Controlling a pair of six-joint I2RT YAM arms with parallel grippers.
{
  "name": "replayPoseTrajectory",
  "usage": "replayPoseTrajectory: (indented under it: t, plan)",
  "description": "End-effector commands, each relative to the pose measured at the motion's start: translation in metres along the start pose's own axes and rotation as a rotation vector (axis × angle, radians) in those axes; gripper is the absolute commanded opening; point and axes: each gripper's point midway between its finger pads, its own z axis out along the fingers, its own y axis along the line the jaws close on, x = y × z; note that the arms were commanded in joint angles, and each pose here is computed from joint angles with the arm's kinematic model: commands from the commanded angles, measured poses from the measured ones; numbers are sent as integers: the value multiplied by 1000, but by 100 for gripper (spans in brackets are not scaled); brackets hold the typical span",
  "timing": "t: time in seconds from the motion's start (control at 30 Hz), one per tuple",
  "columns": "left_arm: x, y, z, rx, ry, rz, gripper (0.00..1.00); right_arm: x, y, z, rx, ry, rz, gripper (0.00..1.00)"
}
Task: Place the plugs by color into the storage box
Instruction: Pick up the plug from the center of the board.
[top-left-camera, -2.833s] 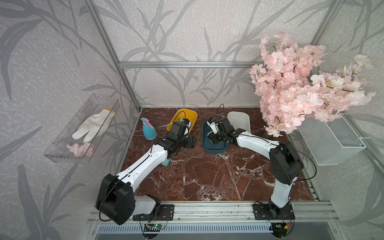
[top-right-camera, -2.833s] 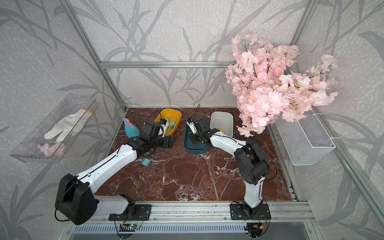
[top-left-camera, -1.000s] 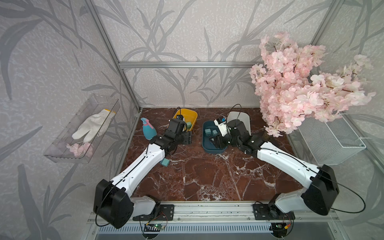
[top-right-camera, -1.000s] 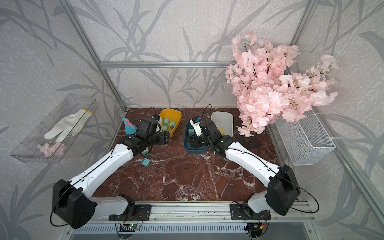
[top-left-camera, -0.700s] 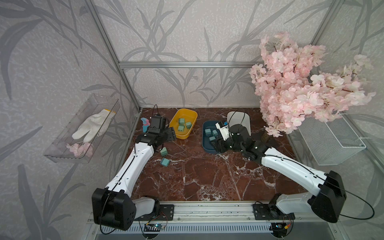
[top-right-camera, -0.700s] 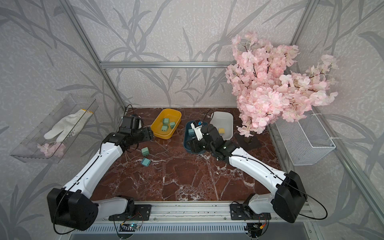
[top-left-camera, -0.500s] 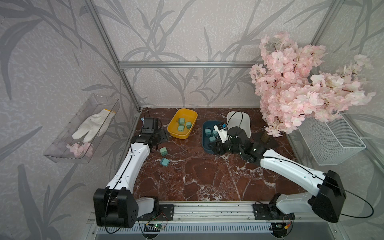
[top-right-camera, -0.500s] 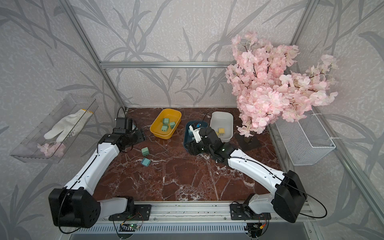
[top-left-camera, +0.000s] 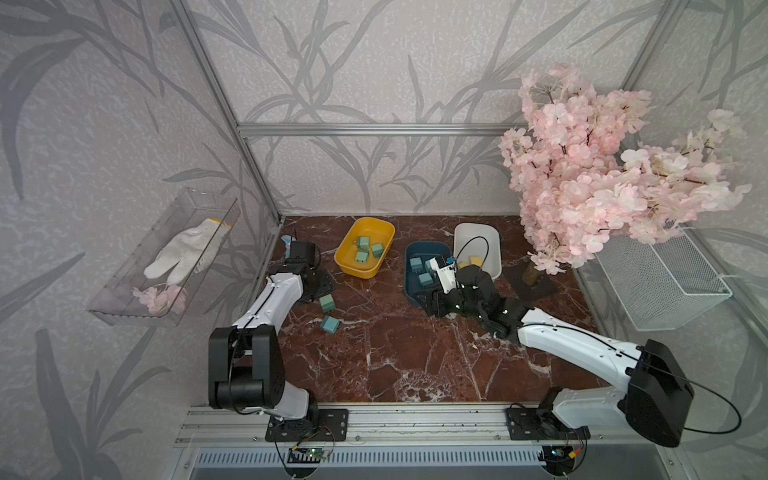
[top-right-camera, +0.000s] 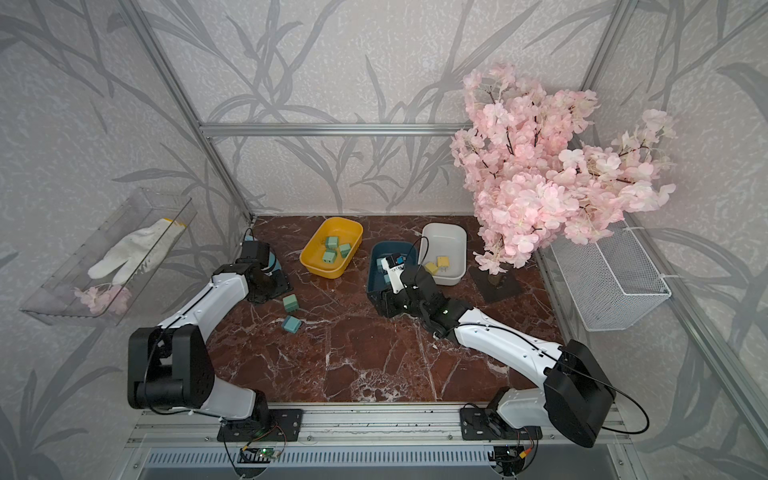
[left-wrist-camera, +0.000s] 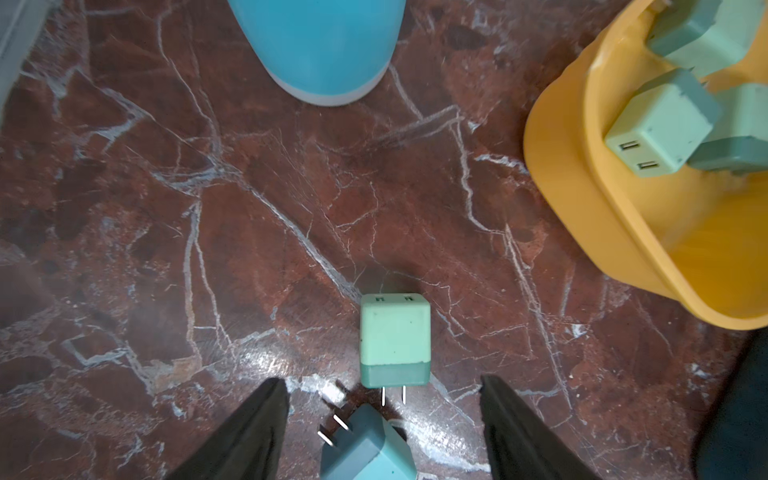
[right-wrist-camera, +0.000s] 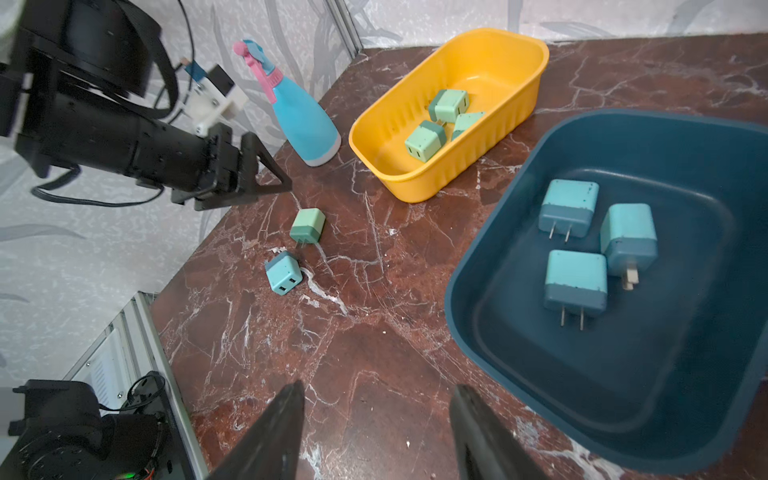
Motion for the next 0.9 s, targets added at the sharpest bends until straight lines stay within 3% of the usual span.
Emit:
replayPoseTrajectory:
  t: [0.0, 0.17, 0.4, 0.63, 0.87]
  plan:
    - [10, 2, 8, -2, 38, -6, 75, -9, 0, 0, -25, -50, 23, 61]
    - [17, 4, 14, -12, 62, 8, 75, -4, -9, 11, -60, -35, 96, 61]
    - [26, 5, 23, -20, 97, 29, 74, -9, -6, 12, -72, -39, 89, 61]
    - [30, -1, 32, -15, 137, 79, 68, -9, -7, 13, -64, -39, 88, 61]
    - [31, -2, 37, -37, 154, 109, 70, -8, -8, 18, -65, -29, 96, 61]
